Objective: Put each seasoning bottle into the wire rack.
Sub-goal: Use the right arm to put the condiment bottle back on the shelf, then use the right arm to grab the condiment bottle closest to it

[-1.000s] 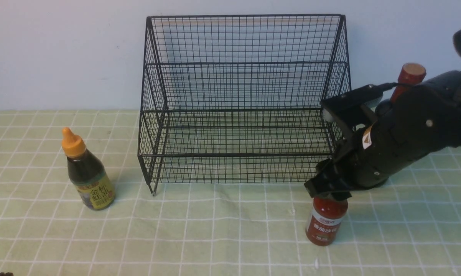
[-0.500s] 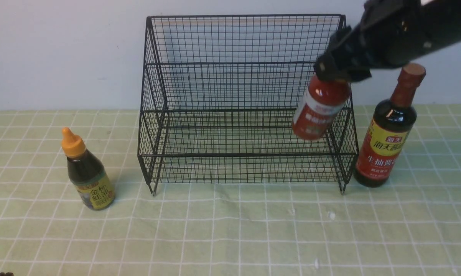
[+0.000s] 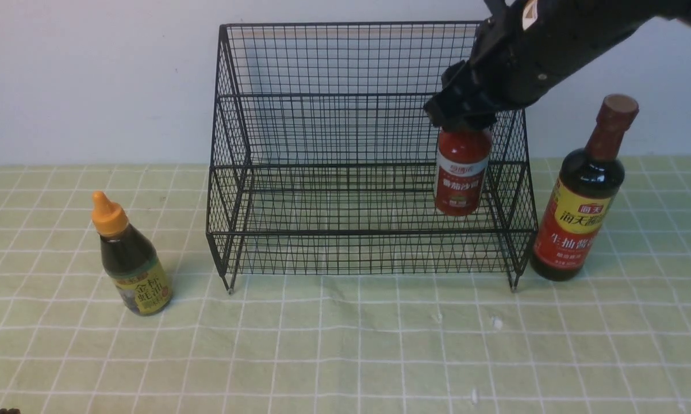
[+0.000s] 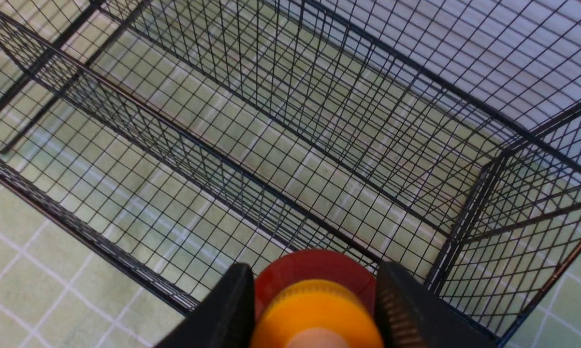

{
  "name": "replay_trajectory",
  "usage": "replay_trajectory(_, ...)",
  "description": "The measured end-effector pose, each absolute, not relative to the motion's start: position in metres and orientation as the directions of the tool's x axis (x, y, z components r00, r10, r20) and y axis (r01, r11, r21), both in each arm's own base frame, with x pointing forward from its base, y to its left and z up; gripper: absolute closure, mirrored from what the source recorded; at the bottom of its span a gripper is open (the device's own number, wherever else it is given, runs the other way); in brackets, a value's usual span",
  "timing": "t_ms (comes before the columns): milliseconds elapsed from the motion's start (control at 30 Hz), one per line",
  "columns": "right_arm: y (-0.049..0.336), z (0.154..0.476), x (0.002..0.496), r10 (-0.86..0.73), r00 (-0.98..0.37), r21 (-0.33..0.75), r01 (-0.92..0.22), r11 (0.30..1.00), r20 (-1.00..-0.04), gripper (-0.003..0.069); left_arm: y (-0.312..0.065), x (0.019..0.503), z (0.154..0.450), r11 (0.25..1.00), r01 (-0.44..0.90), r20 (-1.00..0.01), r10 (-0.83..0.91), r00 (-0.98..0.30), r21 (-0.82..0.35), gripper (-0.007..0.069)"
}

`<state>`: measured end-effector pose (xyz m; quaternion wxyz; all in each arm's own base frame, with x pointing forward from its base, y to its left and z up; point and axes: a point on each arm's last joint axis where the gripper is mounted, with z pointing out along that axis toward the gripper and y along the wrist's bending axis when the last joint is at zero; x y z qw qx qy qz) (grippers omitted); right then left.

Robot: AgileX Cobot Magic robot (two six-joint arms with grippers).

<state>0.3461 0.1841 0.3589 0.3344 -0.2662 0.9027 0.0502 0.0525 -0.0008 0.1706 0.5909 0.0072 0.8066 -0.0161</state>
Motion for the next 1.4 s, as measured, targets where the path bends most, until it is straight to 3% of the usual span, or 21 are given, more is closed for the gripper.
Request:
replay_trajectory(300,0.194,0.320,0.364,-0.466,-0.697,-0.075,-0.513,0.855,-0.545,0.0363,-0.001,0.053,0.171,0.999,0.031,-0.953,-0.007,-0.302,-0.017,0.0631)
replay_trajectory(433,0.197,0.291,0.371,-0.452,-0.772,-0.052,-0.482,0.875,-0.447,0.0363,-0.001,0.053,0.171,0.999,0.031,-0.953,-0.007,-0.302,-0.017,0.0631)
replay_trajectory(633,0.199,0.290,0.374,-0.434,-0.776,-0.044,-0.468,0.883,-0.458,0.0360,-0.001,0.053,0.171,0.999,0.031,-0.953,-0.007,-0.302,-0.017,0.0631)
replay_trajectory(767,0.198,0.290,0.372,-0.402,-0.800,-0.027,-0.437,0.899,-0.445,0.0291,-0.001,0.053,0.171,0.999,0.031,-0.953,-0.007,-0.302,-0.017,0.0631)
replay_trajectory(833,0.196,0.291,0.370,-0.391,-0.815,-0.022,-0.423,0.906,-0.428,0.0209,-0.001,0.053,0.171,0.999,0.031,-0.953,-0.007,-0.302,-0.017,0.0631)
replay_trajectory(933,0.194,0.305,0.367,-0.383,-0.810,-0.021,-0.418,0.908,-0.445,0.0153,-0.001,0.053,0.171,0.999,0.031,-0.953,-0.007,-0.302,-0.017,0.0631)
replay_trajectory(1133,0.181,0.367,0.350,-0.365,-0.753,-0.055,-0.403,0.914,-0.548,0.0138,-0.001,0.053,0.171,0.999,0.031,-0.953,-0.007,-0.302,-0.017,0.0631)
replay_trajectory(1267,0.155,0.419,0.331,-0.348,-0.677,-0.164,-0.322,0.932,-0.648,0.0137,-0.001,0.053,0.171,0.999,0.031,-0.953,-0.007,-0.302,-0.017,0.0631)
replay_trajectory(1400,0.117,0.443,0.328,-0.263,-0.660,-0.198,-0.173,0.965,-0.704,0.0136,-0.001,0.053,0.171,0.999,0.030,-0.953,-0.007,-0.302,-0.017,0.0631)
